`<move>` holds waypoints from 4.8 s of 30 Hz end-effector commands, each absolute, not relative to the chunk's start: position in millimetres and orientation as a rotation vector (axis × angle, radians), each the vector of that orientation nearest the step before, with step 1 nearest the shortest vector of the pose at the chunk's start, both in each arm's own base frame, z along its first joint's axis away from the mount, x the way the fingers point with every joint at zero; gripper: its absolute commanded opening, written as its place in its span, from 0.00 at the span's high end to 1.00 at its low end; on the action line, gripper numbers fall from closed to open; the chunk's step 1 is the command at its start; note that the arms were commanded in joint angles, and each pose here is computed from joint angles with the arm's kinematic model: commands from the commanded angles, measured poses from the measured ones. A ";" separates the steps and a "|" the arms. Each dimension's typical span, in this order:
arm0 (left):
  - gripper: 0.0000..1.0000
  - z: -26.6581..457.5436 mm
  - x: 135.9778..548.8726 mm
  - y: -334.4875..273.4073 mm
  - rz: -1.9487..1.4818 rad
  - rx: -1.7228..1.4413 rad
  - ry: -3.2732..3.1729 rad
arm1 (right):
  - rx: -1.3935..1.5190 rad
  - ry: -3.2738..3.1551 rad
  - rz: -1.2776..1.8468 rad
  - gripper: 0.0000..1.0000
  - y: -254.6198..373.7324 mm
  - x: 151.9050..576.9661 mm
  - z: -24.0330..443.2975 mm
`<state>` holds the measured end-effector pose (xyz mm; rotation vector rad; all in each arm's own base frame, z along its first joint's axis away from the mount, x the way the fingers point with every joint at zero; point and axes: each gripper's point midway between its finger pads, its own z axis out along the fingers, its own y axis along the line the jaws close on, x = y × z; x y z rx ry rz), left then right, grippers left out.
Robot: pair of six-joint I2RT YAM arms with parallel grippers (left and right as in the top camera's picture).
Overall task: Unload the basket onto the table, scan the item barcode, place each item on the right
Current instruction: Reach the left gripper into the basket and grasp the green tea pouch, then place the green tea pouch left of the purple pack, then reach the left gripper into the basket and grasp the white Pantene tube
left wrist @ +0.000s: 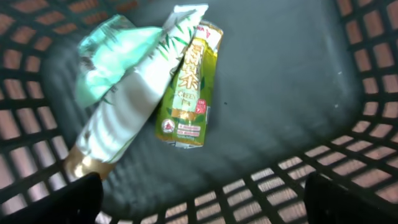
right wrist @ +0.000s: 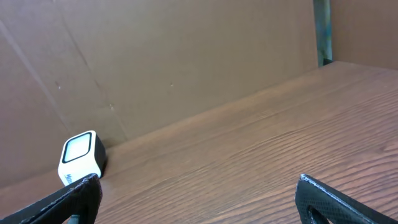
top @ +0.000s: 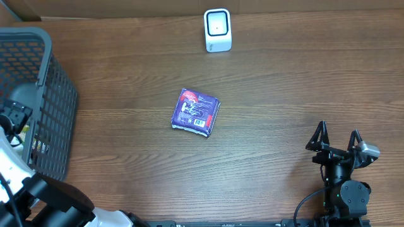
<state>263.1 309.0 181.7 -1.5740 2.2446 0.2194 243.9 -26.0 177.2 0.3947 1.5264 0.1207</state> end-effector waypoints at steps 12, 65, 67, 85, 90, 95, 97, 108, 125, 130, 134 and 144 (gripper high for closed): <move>0.17 98.8 279.7 326.3 0.199 -1.611 2.294 | 0.390 1.520 0.115 0.00 -25.7 243.7 176.2; 0.96 358.7 342.0 75.6 0.054 -0.507 2.404 | 0.390 1.520 0.115 0.00 -25.7 243.7 176.2; 0.96 340.4 347.9 48.5 0.030 -0.419 2.477 | 0.390 1.520 0.115 0.00 -25.7 243.7 176.2; 0.96 88.1 384.9 -49.6 -0.125 0.009 2.892 | 0.390 1.520 0.115 0.00 -25.7 243.7 176.2; 0.96 47.0 380.2 -67.1 -0.138 0.065 2.982 | 0.390 1.520 0.115 0.00 -25.7 243.7 176.2; 0.96 19.9 369.4 -86.2 -0.190 0.109 3.066 | 0.390 1.520 0.115 0.00 -25.7 243.7 176.2; 0.88 19.3 364.2 -95.6 -0.240 0.127 3.081 | 0.390 1.520 0.115 0.00 -25.7 243.7 176.2; 0.55 126.0 380.8 -106.0 -0.296 0.001 3.040 | 0.390 1.520 0.115 0.00 -25.7 243.7 176.2; 0.38 388.5 304.4 131.5 0.185 -1.031 2.258 | 0.390 1.520 0.115 0.00 -25.7 243.7 176.2; 0.35 375.1 249.6 204.8 0.283 -1.346 2.188 | 0.390 1.520 0.115 0.00 -25.7 243.7 176.2; 0.28 350.9 218.4 243.0 0.293 -1.555 2.157 | 0.390 1.520 0.115 0.00 -25.7 243.7 176.2; 0.31 258.5 210.7 297.2 0.207 -1.719 2.177 | 0.390 1.520 0.115 0.00 -25.7 243.7 176.2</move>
